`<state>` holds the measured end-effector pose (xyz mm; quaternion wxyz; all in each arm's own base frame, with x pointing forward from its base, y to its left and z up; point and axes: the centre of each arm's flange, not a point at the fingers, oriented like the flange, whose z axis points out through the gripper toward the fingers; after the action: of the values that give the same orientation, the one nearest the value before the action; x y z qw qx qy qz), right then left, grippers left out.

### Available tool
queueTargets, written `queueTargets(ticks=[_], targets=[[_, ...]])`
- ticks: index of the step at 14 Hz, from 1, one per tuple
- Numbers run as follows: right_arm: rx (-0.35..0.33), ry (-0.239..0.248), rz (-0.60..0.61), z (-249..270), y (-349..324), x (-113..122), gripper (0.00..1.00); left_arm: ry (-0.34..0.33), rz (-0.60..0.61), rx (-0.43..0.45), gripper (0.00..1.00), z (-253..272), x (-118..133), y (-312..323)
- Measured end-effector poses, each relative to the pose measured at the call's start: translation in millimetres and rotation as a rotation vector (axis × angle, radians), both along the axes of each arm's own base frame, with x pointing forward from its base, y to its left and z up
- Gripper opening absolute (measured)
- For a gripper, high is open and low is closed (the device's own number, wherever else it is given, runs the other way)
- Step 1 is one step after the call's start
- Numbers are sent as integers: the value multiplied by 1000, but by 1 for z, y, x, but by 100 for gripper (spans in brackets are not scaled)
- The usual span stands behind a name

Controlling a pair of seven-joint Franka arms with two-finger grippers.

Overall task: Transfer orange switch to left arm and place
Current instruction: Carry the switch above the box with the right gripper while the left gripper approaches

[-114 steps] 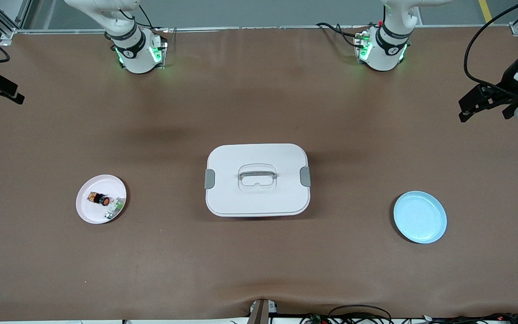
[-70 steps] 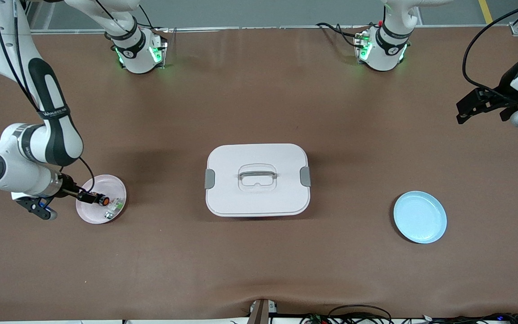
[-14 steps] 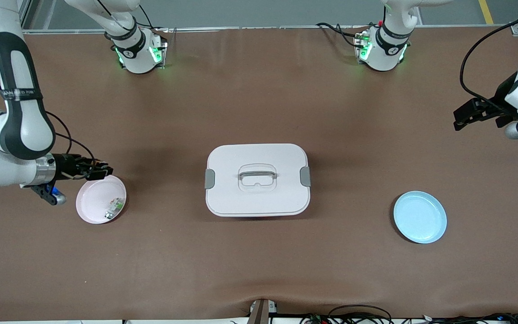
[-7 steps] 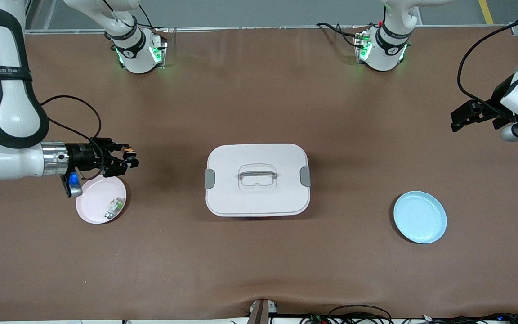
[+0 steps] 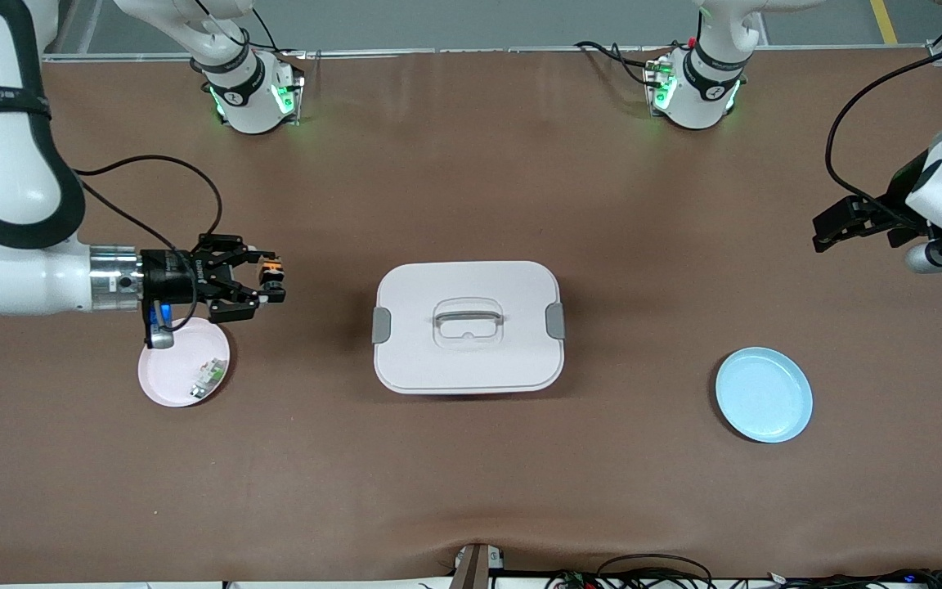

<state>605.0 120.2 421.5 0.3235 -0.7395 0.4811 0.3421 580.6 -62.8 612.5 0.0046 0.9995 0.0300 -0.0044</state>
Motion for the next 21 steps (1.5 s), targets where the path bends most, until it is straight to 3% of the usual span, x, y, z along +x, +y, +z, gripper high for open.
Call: queueTargets(ticks=[3,7,14,18,21], targets=[[-30,28,-87,14,46,0,73,18,-13,-81,100,-4,1,-23],[-70,71,-218,49,120,-6,73,-7,-87,-116,100,2,-9,-95],[-65,166,-344,95,187,-19,73,-29,-69,-242,100,-2,-31,-218],[-66,189,-403,95,212,-26,73,-14,-57,-409,100,0,-17,-247],[-62,199,-436,97,227,-32,73,-46,-48,-462,100,-5,-11,-274]])
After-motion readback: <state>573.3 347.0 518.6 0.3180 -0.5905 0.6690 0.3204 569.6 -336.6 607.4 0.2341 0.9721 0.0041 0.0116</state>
